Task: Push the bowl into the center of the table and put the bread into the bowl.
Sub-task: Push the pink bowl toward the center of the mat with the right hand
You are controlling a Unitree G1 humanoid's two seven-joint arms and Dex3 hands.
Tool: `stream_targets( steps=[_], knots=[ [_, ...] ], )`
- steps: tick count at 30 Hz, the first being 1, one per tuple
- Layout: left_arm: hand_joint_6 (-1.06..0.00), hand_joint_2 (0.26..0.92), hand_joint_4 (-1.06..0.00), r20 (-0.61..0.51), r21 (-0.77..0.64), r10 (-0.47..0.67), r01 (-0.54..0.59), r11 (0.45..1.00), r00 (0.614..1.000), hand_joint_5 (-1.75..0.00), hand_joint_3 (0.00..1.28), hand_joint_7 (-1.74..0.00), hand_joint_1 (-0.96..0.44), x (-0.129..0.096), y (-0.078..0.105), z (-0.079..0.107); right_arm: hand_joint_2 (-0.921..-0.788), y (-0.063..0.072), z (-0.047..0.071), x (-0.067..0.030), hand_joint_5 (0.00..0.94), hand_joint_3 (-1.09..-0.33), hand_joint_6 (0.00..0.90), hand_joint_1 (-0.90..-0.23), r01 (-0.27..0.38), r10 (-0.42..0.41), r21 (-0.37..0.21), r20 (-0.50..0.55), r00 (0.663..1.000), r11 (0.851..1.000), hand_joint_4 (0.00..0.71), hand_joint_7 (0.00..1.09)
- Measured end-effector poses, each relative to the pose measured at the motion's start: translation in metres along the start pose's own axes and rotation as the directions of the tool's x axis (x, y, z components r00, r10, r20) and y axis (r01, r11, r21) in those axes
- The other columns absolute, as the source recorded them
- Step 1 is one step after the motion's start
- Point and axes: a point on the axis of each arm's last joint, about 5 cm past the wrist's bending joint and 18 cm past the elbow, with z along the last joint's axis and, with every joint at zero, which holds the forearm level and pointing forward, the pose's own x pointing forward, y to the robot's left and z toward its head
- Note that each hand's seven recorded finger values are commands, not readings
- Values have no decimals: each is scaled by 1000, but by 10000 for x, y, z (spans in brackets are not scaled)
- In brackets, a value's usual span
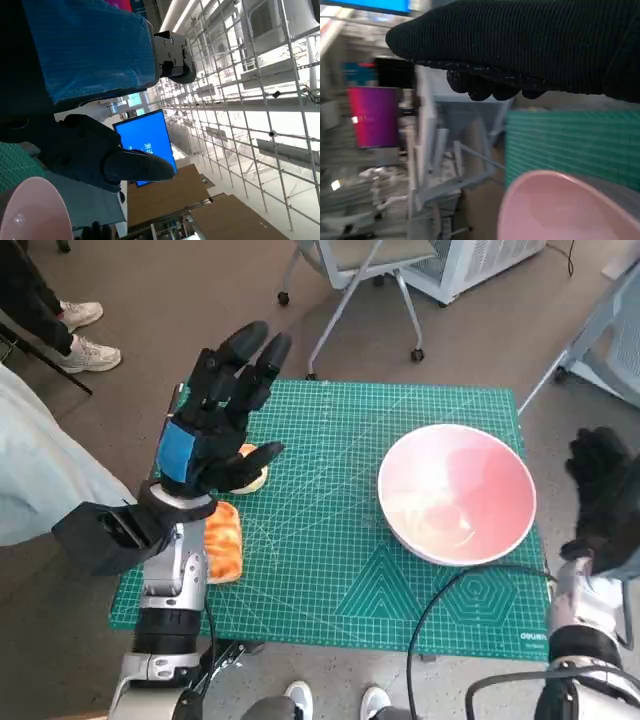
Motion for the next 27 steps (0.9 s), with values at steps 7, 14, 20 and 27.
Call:
stream_targets(
  steps=[7,14,20,27],
  knots=[
    [1,921,-165,-6,7,0,0,1000,1000,-2,289,-521,-549,-6,25,10,-921,181,-106,-34,0,-823,158,-612,-21,27,96,-68,997,995,136,269],
    [1,921,-166,-12,20,1,-1,1000,1000,-2,284,-514,-545,-20,61,37,-921,339,-169,-52,3,-849,172,-601,-36,59,184,-120,991,982,137,268],
    [1,921,-167,-12,27,6,-5,1000,1000,-2,284,-509,-532,-45,72,60,-921,484,-214,-74,0,-830,171,-608,-50,90,248,-152,984,967,133,262],
    [-3,921,-171,-24,26,18,-18,999,1000,-4,284,-515,-511,-81,91,71,-921,648,-190,-51,0,-862,162,-606,-88,135,281,-152,979,956,129,253]
  ],
)
